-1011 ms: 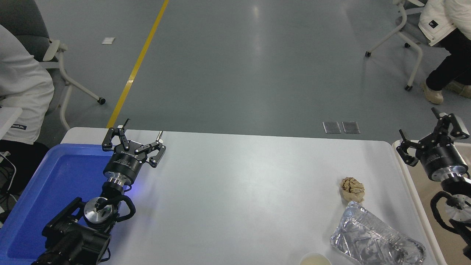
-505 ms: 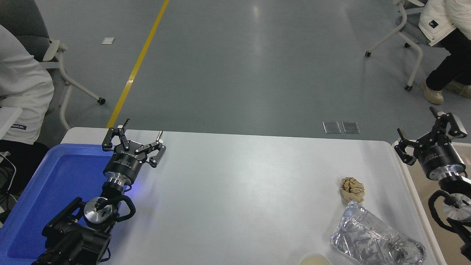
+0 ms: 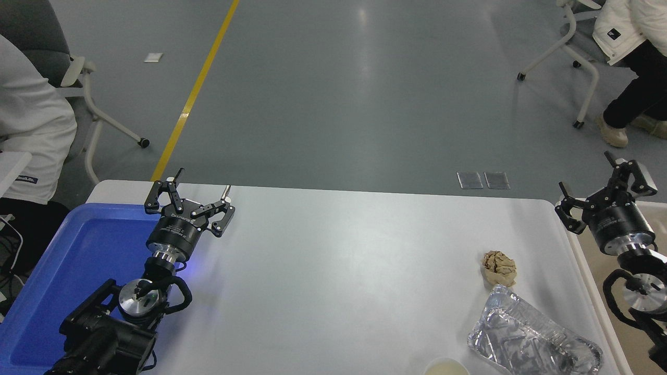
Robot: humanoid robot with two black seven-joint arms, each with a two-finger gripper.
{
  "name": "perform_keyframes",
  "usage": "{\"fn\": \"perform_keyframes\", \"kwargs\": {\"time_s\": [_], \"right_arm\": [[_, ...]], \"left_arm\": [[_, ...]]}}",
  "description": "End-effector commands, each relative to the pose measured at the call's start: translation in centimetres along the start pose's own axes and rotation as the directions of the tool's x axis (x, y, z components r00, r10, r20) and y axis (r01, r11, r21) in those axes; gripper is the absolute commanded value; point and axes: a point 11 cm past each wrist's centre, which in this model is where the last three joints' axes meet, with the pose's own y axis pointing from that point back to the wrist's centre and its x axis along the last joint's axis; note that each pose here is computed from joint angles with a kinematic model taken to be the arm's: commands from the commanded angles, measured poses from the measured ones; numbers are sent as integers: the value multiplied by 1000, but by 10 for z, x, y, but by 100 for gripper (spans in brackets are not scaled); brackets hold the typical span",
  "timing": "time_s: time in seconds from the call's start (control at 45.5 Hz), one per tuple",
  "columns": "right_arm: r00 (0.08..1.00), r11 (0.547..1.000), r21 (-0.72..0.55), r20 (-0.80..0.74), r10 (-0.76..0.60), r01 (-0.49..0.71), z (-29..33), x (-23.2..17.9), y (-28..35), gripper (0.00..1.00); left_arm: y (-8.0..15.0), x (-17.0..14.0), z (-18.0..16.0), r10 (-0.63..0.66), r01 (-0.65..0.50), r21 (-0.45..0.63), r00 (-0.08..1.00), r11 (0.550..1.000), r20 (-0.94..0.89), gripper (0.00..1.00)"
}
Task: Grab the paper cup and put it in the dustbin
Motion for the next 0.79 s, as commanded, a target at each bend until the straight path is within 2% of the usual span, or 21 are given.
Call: {"fn": "perform_keyframes", "kwargs": {"time_s": [0.0,0.33,0.659,0.769], "right_arm": [[1000,1000,0,1,-1,1,0,0,0,100],[1000,1000,-7,-26,-3,3,-4,3,0,100],[961,1000,-31,-278,-10,1,-80,32,4,100],[927,1000,-10,-373,22,-27,-126,48,11,100]], "left_arm": [[0,0,0,-1,1,1,1000,1000,1,99],[0,0,0,0,0,0,1000,1000,-1,99],[0,0,0,1,-1,1,1000,1000,1,99],[0,0,0,1,-1,0,1000,1000,0,99]]}}
